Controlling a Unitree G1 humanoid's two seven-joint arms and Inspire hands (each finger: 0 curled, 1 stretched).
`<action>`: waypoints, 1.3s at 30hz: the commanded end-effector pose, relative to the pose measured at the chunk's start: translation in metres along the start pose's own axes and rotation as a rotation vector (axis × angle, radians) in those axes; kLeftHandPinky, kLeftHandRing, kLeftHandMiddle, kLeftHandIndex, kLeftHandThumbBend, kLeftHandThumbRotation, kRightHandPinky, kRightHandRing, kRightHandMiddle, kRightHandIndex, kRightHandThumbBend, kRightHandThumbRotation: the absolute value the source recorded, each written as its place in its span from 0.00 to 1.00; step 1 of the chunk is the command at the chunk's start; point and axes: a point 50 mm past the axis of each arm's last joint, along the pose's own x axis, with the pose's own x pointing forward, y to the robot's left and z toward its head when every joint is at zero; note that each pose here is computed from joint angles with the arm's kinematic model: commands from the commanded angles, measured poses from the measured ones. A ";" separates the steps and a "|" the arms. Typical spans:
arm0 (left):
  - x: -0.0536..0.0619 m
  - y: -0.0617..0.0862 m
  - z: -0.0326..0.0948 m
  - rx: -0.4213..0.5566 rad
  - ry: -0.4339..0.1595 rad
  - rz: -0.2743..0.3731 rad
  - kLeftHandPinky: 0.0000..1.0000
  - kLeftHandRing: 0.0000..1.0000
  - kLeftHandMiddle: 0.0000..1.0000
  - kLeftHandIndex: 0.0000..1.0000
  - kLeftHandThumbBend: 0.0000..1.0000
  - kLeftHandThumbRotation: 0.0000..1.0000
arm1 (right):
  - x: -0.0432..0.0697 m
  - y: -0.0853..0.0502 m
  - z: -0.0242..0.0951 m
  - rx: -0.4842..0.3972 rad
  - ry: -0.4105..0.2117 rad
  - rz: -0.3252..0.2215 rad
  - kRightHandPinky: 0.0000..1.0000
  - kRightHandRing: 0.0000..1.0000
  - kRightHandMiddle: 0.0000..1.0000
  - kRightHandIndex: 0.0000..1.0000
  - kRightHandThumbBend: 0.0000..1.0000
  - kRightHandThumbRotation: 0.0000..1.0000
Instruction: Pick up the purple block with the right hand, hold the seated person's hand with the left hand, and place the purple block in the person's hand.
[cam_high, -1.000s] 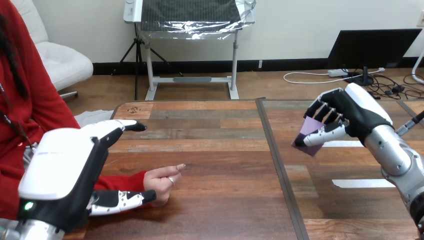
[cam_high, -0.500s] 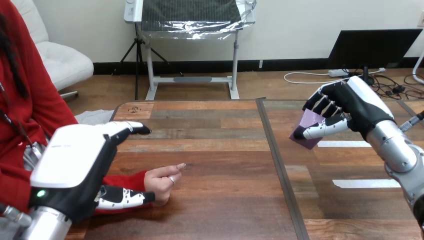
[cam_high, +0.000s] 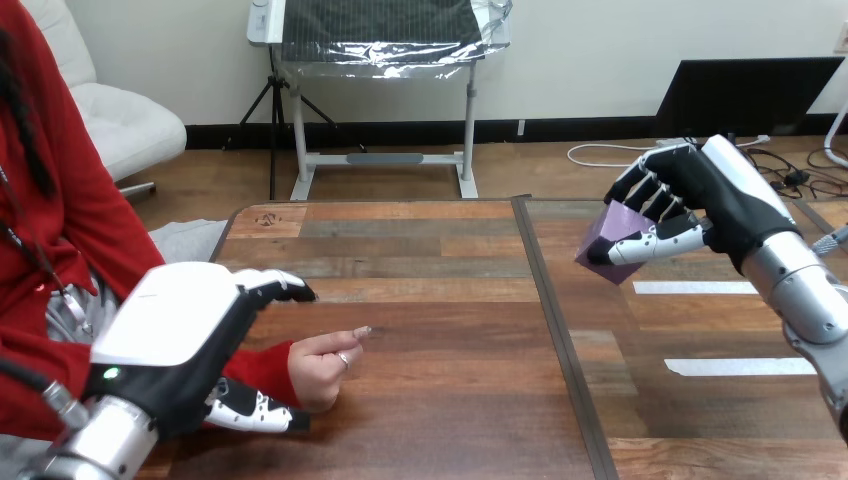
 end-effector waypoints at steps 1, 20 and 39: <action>0.016 0.015 -0.001 0.010 -0.020 -0.003 0.68 0.74 0.77 0.75 1.00 0.16 | 0.005 -0.023 0.019 0.010 -0.114 -0.084 0.32 0.36 0.42 0.46 0.80 0.00; 0.033 0.013 -0.013 0.007 0.037 -0.116 0.67 0.76 0.77 0.76 1.00 0.14 | 0.002 -0.029 0.029 -0.004 -0.184 -0.107 0.31 0.34 0.41 0.45 0.80 0.00; 0.043 0.007 -0.025 0.047 0.090 -0.151 0.70 0.77 0.79 0.77 1.00 0.14 | -0.003 -0.034 0.034 -0.003 -0.226 -0.126 0.29 0.33 0.39 0.44 0.81 0.00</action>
